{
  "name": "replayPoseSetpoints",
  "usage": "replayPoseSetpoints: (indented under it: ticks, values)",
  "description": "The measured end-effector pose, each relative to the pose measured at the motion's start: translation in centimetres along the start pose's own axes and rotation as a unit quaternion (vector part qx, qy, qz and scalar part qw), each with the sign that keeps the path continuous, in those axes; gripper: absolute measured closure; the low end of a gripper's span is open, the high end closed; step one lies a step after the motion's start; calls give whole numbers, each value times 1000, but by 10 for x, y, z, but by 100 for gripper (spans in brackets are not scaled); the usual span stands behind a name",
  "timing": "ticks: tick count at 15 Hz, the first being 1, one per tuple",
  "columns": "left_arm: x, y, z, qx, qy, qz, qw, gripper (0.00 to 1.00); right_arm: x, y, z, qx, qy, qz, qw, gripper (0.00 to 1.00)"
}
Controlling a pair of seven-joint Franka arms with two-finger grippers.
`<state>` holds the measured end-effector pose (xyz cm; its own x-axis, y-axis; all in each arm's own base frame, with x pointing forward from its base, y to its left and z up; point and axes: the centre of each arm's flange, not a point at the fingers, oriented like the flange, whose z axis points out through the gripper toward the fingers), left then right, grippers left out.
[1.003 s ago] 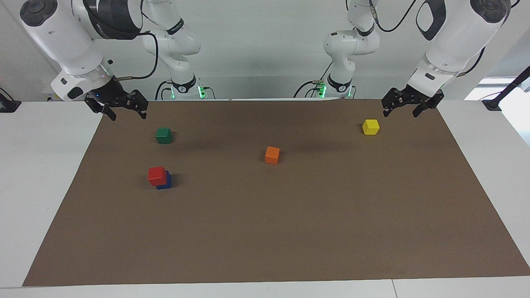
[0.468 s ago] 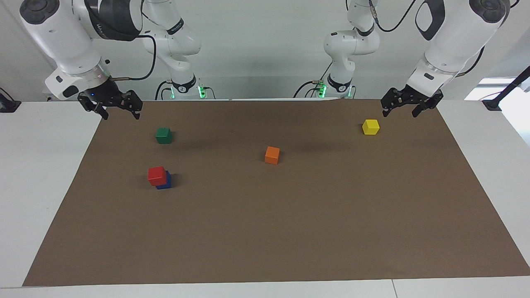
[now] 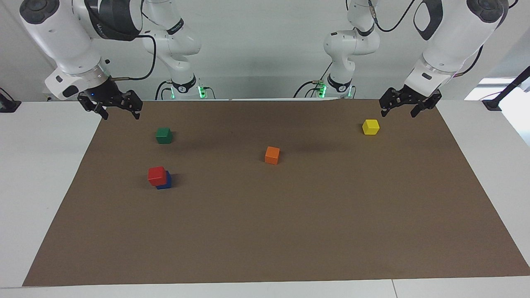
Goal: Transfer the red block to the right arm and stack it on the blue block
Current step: 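Open the right gripper and retract it from the stack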
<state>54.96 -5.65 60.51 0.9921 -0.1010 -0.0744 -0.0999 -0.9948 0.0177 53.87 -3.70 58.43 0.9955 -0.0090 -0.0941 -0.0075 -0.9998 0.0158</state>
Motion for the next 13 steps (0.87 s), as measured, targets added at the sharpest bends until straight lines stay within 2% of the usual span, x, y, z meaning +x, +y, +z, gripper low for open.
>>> replayPoseSetpoints:
  ticks: [13]
  values:
    - [2,-3,-2,0,10,-3,1000,0,0,-1,0,0,0,0,1000,0]
